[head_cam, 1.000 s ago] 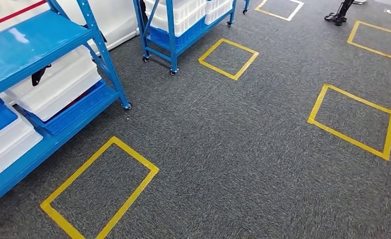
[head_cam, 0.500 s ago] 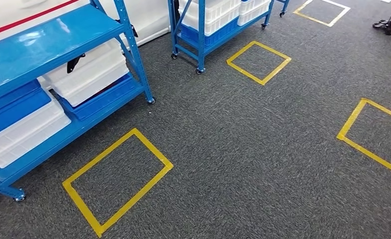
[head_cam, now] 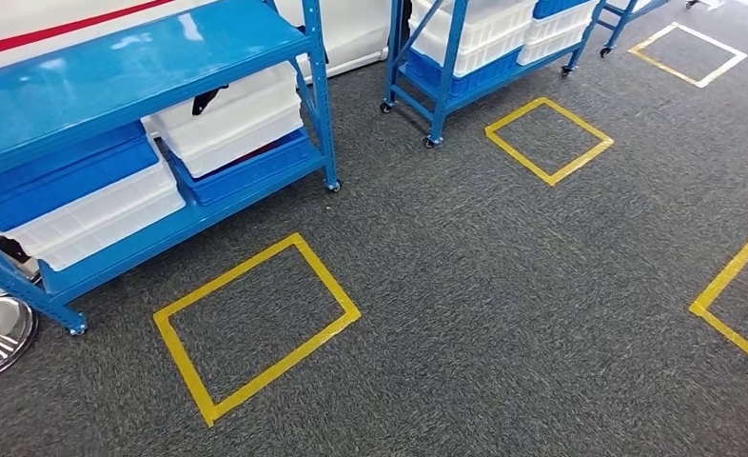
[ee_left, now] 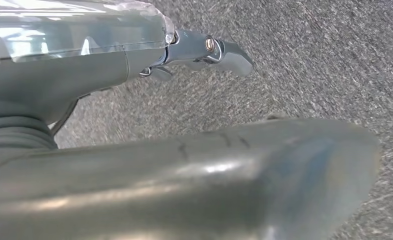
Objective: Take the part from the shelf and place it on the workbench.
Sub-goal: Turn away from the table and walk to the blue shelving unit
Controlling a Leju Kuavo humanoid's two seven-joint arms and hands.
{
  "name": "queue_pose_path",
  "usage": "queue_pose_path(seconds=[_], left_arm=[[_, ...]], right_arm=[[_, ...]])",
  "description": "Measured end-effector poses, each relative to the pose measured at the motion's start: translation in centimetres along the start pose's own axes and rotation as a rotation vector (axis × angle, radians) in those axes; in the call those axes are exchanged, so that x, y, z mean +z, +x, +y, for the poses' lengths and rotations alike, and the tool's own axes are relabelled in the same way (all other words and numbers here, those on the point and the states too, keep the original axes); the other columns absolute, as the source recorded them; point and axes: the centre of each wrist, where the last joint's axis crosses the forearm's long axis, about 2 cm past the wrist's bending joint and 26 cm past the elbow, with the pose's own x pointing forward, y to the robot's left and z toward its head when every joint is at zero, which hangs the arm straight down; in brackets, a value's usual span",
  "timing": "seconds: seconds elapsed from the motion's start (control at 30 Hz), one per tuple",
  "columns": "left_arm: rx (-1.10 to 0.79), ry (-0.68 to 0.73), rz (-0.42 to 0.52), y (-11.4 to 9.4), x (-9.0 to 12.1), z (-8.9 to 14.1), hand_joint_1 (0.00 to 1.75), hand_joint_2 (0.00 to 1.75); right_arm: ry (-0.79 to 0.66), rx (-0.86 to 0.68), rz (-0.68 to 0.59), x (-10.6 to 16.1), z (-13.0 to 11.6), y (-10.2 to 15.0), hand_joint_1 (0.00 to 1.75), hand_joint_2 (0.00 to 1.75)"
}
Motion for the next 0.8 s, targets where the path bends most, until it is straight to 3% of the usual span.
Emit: queue_pose_path(seconds=[0.33, 0.8], left_arm=[[-0.031, -0.051, -0.018, -0.8, 0.5, -0.5, 0.0, 0.0], [-0.046, -0.063, -0.02, -0.9, 0.5, -0.5, 0.0, 0.0]], right_arm=[[-0.017, -0.026, -0.018, 1.2, 3.4, 2.1, 0.0, 0.0], [-0.001, -0.03, -0.027, 1.5, 4.2, 2.5, 0.0, 0.0]])
